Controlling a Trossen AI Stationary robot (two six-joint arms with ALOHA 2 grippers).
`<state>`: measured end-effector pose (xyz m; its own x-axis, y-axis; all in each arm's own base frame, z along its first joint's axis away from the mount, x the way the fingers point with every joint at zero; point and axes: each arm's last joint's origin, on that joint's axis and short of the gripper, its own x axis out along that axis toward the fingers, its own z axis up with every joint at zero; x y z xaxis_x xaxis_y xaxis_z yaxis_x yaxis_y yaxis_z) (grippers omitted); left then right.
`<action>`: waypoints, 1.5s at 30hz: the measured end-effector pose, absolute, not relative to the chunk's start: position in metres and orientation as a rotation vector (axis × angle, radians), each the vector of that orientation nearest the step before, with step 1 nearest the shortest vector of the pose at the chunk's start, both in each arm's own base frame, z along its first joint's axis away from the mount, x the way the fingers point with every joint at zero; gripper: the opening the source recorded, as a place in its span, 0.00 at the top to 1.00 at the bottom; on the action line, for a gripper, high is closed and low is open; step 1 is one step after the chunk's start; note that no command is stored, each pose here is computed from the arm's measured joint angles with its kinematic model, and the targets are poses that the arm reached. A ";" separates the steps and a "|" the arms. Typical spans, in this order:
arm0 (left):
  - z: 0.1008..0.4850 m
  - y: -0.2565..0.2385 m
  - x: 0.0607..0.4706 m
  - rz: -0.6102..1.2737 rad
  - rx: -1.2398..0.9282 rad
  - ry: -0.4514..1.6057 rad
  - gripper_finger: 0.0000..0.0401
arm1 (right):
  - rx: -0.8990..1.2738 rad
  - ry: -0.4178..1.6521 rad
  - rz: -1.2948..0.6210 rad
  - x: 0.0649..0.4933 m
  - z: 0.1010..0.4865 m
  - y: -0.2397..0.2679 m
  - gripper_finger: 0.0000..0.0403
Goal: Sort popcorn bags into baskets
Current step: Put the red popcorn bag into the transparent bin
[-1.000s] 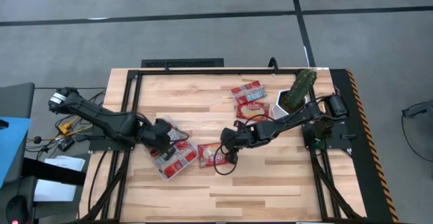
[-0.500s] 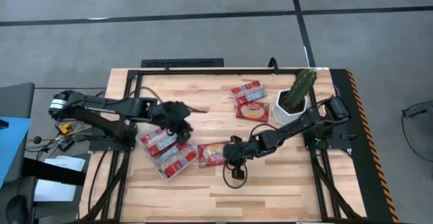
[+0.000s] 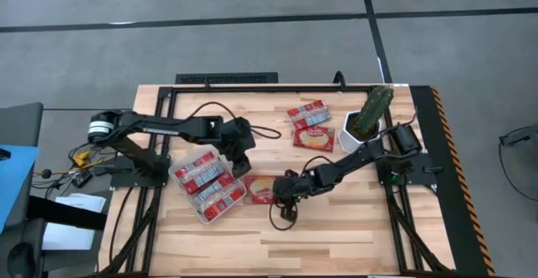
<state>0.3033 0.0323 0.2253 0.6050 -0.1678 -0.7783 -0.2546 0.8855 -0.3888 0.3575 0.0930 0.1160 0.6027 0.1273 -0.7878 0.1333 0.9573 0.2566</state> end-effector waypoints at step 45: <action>0.132 0.106 0.330 -0.042 -0.827 1.026 0.98 | 0.331 0.932 -0.224 0.353 0.146 -0.007 0.96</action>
